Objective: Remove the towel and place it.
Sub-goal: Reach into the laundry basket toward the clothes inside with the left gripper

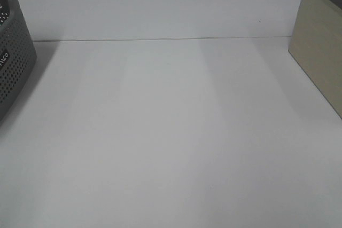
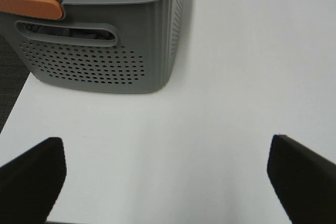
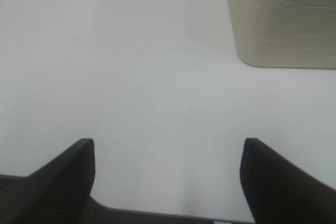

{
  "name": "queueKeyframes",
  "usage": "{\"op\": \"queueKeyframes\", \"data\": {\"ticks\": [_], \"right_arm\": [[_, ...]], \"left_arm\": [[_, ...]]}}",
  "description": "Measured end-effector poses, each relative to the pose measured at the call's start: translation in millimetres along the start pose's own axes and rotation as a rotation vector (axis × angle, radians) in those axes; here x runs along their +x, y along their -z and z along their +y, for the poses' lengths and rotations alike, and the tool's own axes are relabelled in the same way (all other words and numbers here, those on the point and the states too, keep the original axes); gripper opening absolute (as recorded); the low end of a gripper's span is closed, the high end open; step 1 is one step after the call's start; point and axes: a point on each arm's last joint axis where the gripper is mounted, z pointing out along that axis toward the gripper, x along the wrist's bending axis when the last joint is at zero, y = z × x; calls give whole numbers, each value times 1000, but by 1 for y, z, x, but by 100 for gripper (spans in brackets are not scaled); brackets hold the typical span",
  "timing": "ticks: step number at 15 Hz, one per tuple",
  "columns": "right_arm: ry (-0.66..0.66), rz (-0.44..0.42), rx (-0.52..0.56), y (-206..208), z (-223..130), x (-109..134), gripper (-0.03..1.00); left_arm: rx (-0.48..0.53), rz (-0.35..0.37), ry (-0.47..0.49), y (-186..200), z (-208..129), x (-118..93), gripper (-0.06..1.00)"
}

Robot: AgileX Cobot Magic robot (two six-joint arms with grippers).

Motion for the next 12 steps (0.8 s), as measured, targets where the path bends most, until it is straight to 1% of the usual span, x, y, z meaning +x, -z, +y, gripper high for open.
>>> {"op": "queueKeyframes", "data": {"ticks": [7,9,10,12], "right_arm": [[0,0,0,0,0,0,75],[0,0,0,0,0,0,75],[0,0,0,0,0,0,75],[0,0,0,0,0,0,75]], "left_arm": [[0,-4,-1,0,0,0,99],[15,-11,-16,2,3,-1,99],[40,-14,-39,4,9,-2,99],[122,-20,-96,5,26,-3,99]]}}
